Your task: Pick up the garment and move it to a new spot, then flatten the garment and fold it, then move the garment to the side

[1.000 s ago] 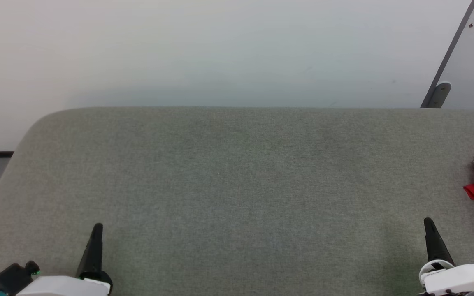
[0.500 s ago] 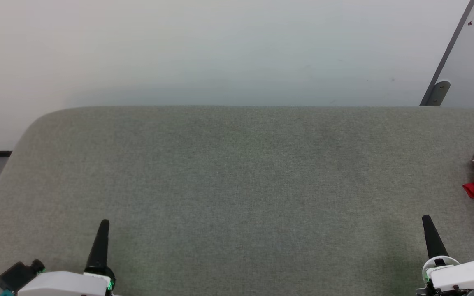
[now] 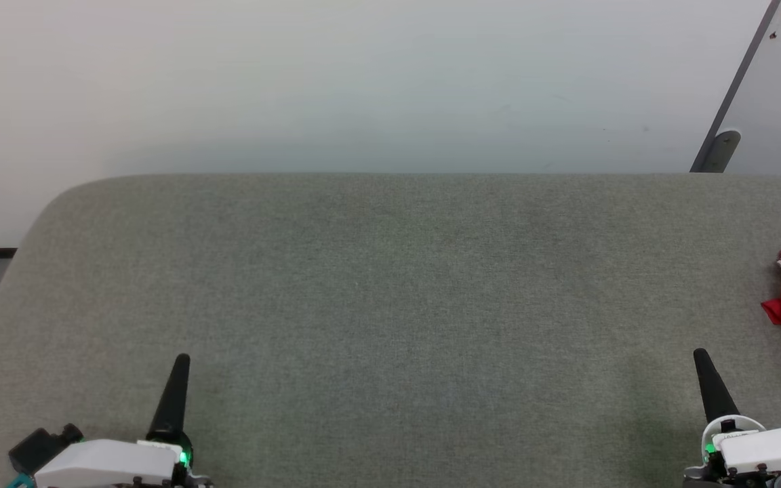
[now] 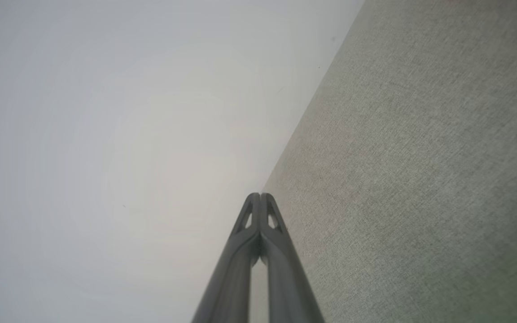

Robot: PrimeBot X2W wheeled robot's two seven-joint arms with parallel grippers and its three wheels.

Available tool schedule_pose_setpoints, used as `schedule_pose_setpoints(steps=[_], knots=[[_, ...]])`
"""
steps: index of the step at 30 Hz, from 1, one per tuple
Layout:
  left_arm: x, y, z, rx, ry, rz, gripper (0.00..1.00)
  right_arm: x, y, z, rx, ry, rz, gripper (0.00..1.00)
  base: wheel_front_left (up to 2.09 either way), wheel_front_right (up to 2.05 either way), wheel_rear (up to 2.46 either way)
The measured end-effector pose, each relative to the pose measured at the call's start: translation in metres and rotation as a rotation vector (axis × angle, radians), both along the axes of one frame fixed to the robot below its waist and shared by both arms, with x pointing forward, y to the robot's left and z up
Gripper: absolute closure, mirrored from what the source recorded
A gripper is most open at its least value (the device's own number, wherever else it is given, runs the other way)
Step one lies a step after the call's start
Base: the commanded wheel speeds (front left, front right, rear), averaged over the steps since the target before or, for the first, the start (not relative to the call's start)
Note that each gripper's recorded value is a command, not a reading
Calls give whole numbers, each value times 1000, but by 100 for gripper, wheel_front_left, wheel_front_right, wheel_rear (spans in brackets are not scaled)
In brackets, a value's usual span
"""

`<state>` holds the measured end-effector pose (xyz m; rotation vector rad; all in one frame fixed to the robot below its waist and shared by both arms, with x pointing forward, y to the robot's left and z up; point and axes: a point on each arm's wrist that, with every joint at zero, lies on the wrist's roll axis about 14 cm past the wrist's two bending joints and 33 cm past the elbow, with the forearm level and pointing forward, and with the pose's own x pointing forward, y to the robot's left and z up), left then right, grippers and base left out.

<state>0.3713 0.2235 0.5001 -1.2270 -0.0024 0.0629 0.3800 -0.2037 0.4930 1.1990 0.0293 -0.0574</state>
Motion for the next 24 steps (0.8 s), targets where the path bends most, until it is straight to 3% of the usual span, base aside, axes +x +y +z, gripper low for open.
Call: schedule_pose_setpoints(steps=[24], knots=[[9, -13, 1, -200, -13, -22, 100, 5, 2, 6, 210, -24, 11, 100, 0, 0, 0]])
